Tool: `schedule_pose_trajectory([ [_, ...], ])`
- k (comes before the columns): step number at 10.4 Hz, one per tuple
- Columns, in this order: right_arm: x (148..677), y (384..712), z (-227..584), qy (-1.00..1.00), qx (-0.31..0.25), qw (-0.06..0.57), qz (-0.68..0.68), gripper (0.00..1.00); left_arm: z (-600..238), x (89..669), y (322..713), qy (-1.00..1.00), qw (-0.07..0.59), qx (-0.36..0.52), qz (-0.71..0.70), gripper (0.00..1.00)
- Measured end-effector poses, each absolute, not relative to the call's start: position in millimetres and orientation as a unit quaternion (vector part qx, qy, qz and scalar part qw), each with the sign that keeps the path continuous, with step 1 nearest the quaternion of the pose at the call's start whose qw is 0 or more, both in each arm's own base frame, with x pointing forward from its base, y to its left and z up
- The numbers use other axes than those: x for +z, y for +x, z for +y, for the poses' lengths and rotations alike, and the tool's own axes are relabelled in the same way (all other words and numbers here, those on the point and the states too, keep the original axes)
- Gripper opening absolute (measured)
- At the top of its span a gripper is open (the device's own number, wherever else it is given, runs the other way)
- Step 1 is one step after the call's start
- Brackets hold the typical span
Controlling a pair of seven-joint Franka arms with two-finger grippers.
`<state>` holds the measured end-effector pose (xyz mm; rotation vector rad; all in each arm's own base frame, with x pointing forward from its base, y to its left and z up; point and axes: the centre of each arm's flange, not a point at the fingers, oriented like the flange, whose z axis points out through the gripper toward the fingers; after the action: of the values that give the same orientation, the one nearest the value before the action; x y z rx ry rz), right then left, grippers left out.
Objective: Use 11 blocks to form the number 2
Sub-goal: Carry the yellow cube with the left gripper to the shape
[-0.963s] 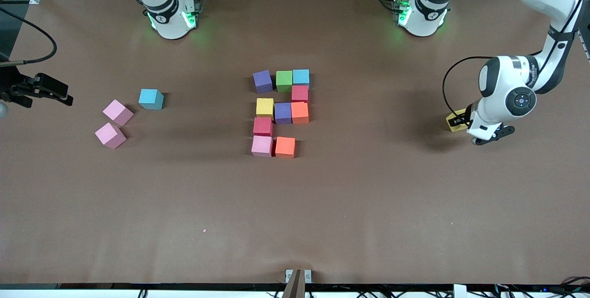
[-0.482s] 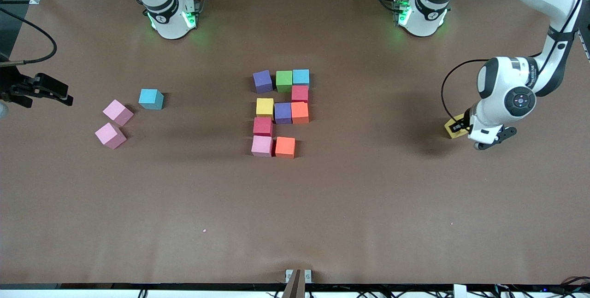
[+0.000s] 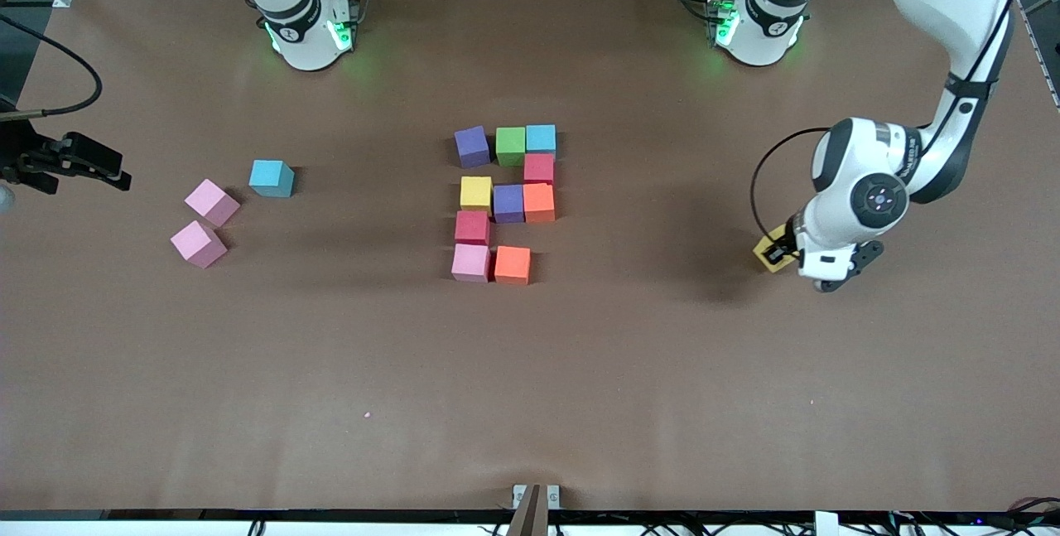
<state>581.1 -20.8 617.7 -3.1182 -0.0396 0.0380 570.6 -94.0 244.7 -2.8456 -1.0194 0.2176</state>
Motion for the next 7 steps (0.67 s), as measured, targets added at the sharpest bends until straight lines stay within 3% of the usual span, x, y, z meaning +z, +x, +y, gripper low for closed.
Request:
schedule_pose_trajectory([
  [7,617,581,-21,-1.000,0.013,0.011,-0.013,1.00,-261,276,615,-0.869,-0.016,0.095,-0.486,0.54],
])
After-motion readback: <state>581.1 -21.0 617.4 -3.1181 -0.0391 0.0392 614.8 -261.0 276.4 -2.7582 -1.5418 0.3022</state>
